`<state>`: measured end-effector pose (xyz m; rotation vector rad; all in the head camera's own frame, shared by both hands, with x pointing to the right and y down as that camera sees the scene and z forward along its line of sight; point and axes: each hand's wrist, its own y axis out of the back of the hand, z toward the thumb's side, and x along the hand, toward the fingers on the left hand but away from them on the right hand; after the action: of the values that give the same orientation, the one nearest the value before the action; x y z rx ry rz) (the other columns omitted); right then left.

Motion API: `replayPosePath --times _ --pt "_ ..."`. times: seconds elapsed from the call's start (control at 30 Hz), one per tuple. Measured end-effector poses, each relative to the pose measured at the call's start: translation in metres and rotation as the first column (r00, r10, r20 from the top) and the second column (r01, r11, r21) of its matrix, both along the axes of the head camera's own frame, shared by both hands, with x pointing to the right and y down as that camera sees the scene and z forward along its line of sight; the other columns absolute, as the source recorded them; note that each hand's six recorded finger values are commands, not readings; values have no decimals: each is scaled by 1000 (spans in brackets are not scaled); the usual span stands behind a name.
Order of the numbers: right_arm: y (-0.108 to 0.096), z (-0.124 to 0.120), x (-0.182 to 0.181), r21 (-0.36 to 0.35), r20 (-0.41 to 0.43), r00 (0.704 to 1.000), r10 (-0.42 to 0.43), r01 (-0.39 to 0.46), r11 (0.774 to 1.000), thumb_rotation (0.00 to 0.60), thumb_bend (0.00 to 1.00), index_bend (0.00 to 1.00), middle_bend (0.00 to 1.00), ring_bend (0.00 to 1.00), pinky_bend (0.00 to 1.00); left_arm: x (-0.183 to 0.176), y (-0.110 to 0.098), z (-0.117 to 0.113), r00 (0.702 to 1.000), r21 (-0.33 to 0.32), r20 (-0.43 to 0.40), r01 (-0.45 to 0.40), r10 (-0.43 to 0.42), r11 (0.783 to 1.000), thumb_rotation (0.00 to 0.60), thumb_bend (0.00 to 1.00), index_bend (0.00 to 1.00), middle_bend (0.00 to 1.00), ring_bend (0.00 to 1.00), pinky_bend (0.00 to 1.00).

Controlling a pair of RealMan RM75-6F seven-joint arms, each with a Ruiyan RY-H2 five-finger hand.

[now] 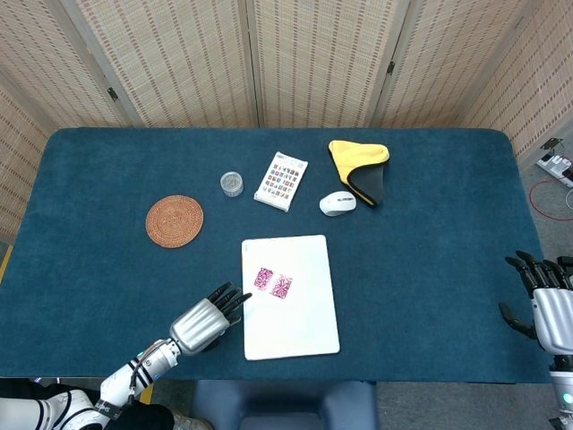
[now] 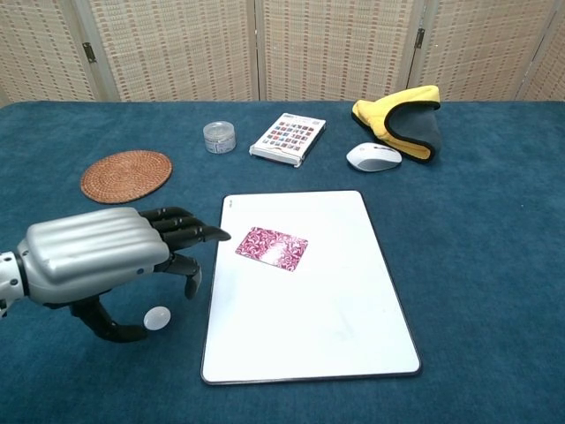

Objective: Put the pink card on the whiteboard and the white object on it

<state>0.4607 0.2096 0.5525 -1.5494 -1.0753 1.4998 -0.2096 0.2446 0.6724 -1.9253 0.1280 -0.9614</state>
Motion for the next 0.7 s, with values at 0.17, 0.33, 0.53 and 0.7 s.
replayPosePath --times 0.17,0.33,0.53,0.7 --pt "1 -1 0 3 -1 1000 1 -1 1000 600 324 171 149 173 118 -3 -1 9 1000 -8 12 19 -19 1000 600 295 418 56 0 0" --pt "1 -1 0 2 -1 1000 4 -4 1000 600 325 171 149 173 118 -5 0 15 999 -8 32 26 -26 1000 600 295 430 68 0 0" --pt "0 0 -1 0 -2 1000 -1 1 1000 600 326 171 149 174 118 -8 -2 21 998 -12 52 37 -36 999 600 298 444 71 0 0" --pt "1 0 -1 -2 -3 1000 0 0 1000 600 325 171 149 174 118 -9 -1 23 998 -17 57 41 -40 999 600 323 452 72 0 0"
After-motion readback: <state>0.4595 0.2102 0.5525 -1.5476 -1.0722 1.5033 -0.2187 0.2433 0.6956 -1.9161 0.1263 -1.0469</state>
